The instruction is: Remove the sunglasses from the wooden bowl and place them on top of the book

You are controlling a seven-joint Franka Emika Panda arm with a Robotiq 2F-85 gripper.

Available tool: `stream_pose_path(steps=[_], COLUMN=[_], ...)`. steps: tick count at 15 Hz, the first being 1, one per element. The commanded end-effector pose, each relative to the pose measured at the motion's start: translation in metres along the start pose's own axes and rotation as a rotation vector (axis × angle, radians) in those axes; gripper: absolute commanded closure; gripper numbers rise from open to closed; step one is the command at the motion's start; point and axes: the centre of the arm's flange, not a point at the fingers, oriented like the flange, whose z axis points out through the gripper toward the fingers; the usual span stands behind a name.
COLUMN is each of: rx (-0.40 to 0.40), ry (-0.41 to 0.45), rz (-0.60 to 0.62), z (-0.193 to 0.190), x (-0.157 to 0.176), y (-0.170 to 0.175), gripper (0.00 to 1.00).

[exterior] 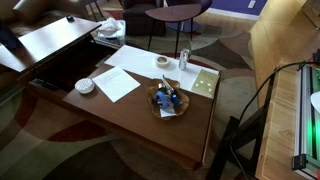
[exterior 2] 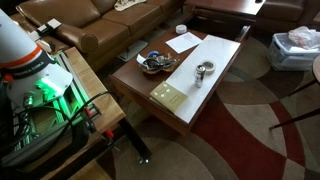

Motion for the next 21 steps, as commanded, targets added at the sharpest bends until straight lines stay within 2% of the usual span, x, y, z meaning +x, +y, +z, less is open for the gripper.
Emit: stream_pose_path(steps=[1,17,21], rx=[0.000,0.000,0.038], ry=[0.000,0.000,0.074], rz=[0.000,0.000,0.034], z=[0.000,0.000,0.017], x=[0.000,0.000,0.044], y=[0.000,0.000,0.010], gripper=[0.00,0.00,0.00])
